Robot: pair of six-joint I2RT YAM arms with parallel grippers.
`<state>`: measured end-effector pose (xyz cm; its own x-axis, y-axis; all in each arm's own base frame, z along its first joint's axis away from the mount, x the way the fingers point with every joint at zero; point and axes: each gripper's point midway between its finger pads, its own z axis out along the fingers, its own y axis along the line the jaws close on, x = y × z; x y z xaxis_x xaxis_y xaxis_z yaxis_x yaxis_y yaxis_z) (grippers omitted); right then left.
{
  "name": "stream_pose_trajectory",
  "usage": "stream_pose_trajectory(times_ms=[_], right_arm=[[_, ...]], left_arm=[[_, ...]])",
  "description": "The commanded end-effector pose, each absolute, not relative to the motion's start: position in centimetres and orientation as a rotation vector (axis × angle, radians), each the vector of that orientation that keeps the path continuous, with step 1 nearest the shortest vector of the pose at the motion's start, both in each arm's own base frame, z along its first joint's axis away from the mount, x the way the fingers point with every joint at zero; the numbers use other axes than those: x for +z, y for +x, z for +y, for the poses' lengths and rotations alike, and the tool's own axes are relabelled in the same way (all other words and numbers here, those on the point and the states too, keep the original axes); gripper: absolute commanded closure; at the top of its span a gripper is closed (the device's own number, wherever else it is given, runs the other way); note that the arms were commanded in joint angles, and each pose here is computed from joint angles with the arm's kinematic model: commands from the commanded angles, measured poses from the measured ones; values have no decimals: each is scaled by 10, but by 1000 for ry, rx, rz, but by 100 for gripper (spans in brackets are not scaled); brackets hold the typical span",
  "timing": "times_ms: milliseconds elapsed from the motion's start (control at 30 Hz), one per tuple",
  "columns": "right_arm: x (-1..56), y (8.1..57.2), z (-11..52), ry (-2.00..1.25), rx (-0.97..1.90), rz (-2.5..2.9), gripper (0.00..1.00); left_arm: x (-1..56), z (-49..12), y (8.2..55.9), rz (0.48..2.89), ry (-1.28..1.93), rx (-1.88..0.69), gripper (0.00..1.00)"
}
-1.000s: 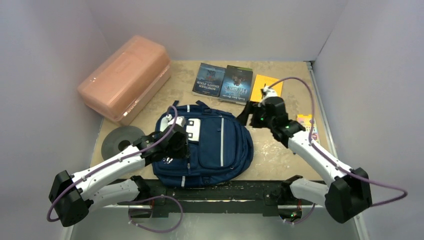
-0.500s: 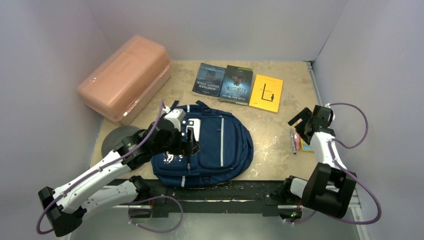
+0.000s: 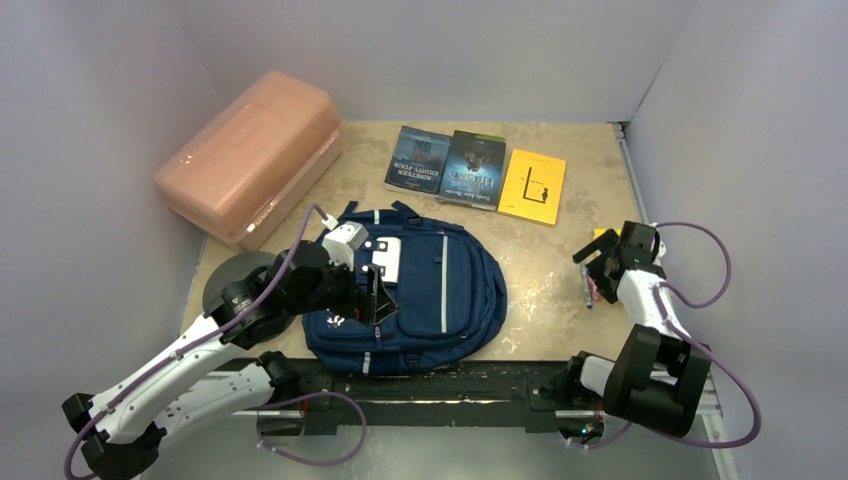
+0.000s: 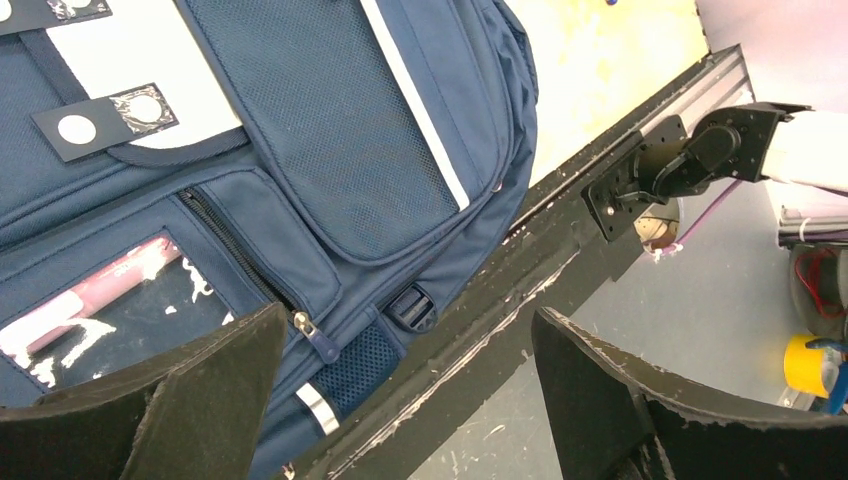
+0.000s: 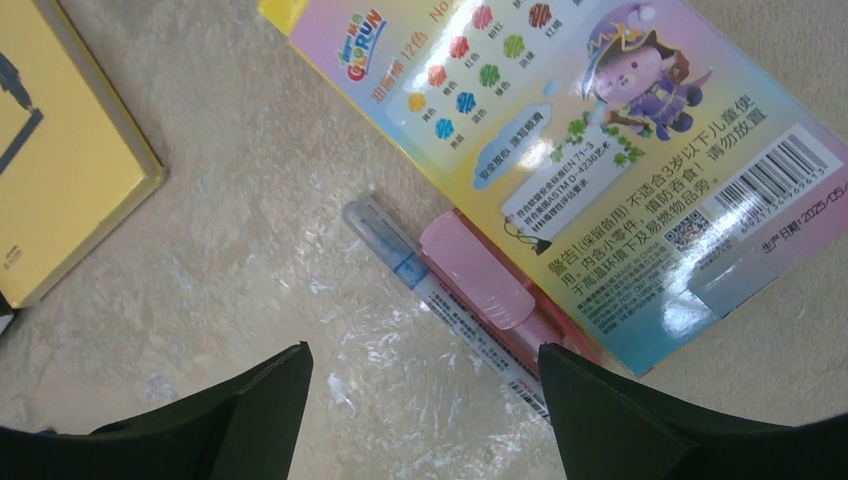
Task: Pack the student bag
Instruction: Pick up the stationery from the center of the board.
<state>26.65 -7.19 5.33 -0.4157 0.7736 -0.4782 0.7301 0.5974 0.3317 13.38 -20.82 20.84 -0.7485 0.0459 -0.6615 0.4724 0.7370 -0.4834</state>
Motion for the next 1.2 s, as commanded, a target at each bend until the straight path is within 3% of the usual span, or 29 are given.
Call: stream_pose_trajectory(times_ms=[0,500,600,867,1167], right_arm=[[40,259,-71,1242,91,2226,13],[26,260,-27,1147,314,2334,19],[28,265,-7,1076,361,2370,29],[19,269,-20,1015,45,2400,35],[20,273,-29,979,-112,2409,64]], left_arm=[[228,-211,129,2223,439,-925,7],[225,-216,130,2232,428,-942,7],[224,-217,132,2238,427,-941,7],[225,-217,133,2247,423,-928,7],[225,-212,132,2257,397,-912,7]])
